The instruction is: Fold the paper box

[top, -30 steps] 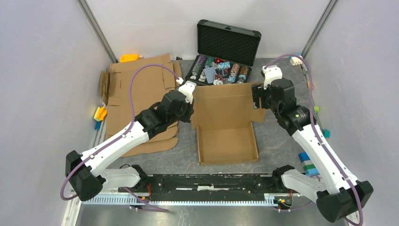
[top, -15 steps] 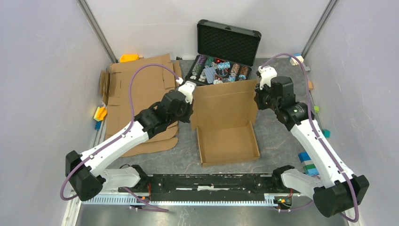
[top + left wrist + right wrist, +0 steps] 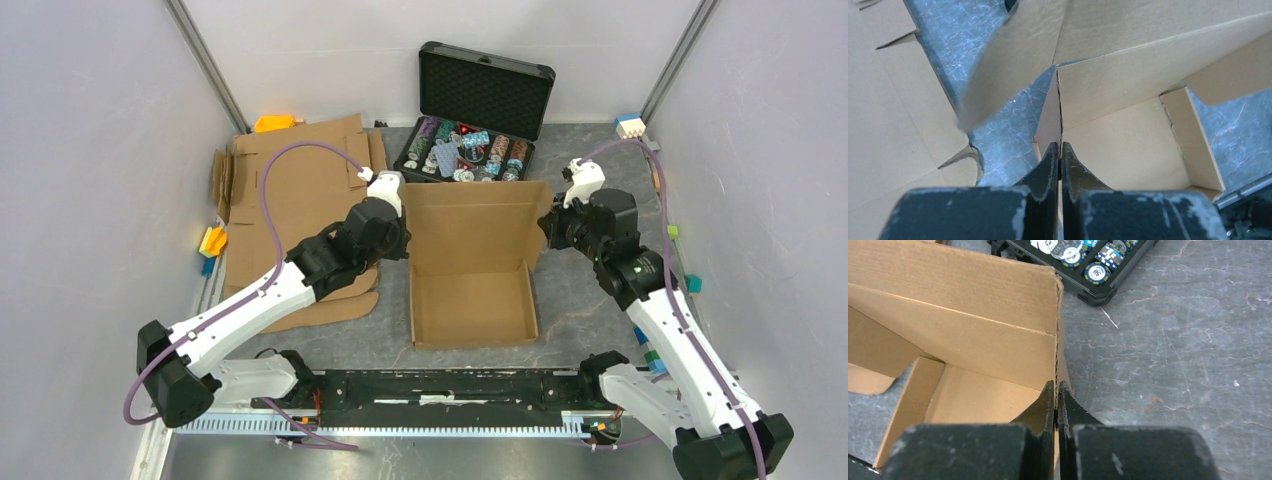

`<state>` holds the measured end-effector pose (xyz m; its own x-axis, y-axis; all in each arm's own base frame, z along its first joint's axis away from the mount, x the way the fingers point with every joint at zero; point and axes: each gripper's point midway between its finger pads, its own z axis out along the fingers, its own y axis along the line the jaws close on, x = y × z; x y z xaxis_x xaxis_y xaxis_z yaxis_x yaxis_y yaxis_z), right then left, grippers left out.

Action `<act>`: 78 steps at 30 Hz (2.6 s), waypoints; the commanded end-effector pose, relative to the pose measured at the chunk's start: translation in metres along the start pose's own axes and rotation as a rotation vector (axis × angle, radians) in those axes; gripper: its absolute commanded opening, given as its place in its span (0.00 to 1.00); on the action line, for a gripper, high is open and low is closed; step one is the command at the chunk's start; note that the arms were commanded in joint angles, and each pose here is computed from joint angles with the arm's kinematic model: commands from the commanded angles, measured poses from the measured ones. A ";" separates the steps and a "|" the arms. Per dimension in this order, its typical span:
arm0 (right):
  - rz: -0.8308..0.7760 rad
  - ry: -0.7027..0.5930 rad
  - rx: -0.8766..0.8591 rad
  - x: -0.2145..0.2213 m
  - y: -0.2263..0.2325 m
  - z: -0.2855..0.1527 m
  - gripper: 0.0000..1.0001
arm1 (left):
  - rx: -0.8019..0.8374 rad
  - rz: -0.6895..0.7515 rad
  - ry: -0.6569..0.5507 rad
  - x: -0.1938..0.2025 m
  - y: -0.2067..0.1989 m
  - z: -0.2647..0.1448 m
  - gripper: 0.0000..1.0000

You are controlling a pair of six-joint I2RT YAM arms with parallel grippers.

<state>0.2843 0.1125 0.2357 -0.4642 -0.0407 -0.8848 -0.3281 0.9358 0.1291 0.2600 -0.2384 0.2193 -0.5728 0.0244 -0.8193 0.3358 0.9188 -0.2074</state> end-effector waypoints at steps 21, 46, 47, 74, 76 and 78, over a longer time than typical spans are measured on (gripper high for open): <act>0.140 -0.436 -0.162 -0.031 0.035 0.026 0.00 | 0.027 -0.266 -0.439 -0.049 -0.009 0.042 0.02; 0.421 -0.253 -0.036 0.010 0.030 0.039 0.00 | 0.084 -0.155 -0.318 -0.010 -0.009 0.034 0.02; 0.429 -0.247 -0.043 0.016 0.031 0.039 0.00 | 0.093 -0.150 -0.310 -0.007 -0.010 0.034 0.02; 0.228 -0.151 -0.072 0.097 0.026 0.017 0.10 | 0.199 -0.172 0.016 0.089 -0.011 0.017 0.40; 0.220 -0.152 -0.067 0.098 0.025 0.016 0.10 | 0.170 -0.176 0.070 0.099 -0.005 0.011 0.49; 0.211 -0.147 -0.063 0.100 0.024 0.015 0.10 | 0.128 -0.177 0.135 0.109 0.003 0.001 0.56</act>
<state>0.2539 0.1316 0.1588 -0.3517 0.2614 -0.8989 -0.2554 0.8970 0.3608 0.2245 -0.2419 0.1302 -0.6182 -0.0864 -0.7813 0.3638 0.8496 -0.3819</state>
